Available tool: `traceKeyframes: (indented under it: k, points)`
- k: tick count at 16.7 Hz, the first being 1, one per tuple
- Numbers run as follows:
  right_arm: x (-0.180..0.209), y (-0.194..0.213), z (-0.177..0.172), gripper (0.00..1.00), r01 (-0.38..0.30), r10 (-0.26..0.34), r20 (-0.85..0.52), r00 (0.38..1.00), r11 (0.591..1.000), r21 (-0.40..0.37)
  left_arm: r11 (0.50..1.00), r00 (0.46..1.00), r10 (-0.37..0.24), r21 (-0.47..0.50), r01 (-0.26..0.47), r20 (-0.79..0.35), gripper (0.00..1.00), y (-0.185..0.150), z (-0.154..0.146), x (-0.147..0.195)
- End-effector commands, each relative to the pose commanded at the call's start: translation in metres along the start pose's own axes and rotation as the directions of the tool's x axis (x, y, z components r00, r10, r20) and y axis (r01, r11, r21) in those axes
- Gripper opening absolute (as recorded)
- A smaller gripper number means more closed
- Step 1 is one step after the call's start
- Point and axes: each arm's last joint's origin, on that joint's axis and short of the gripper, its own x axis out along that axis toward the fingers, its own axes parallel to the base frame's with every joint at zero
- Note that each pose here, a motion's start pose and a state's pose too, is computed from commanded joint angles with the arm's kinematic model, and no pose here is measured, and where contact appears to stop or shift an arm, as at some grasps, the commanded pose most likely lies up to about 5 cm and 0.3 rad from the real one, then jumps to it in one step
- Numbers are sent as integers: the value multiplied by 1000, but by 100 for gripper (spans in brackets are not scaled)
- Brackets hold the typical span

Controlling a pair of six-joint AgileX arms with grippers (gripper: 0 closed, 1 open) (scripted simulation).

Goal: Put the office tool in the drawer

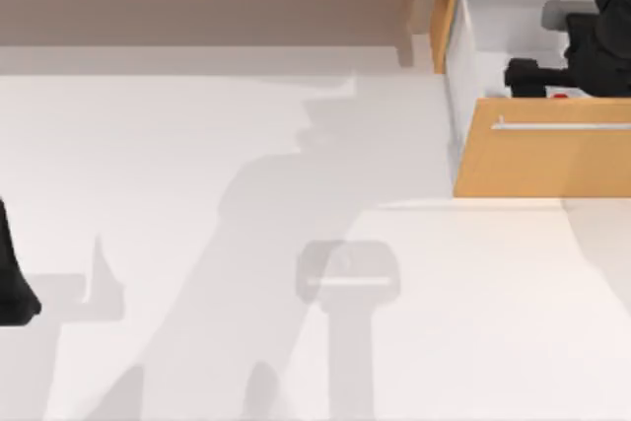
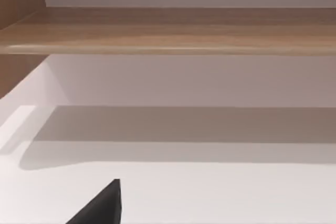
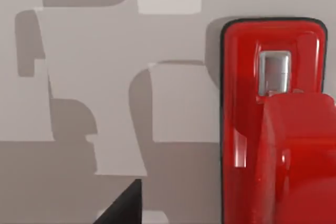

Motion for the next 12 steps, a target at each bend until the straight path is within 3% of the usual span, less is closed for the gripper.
traceKeyframes:
  k: [8, 12]
  points:
    - [-2, 1, 0, 100, -3, 3, 12, 1000, 1000, -6, 1000, 1000, 0, 0, 0, 0, 100, 0, 0, 0]
    - [-32, 4, 5, 100, -29, 40, 180, 983, 998, -59, 1000, 1000, 0, 0, 0, 0, 100, 0, 0, 0]
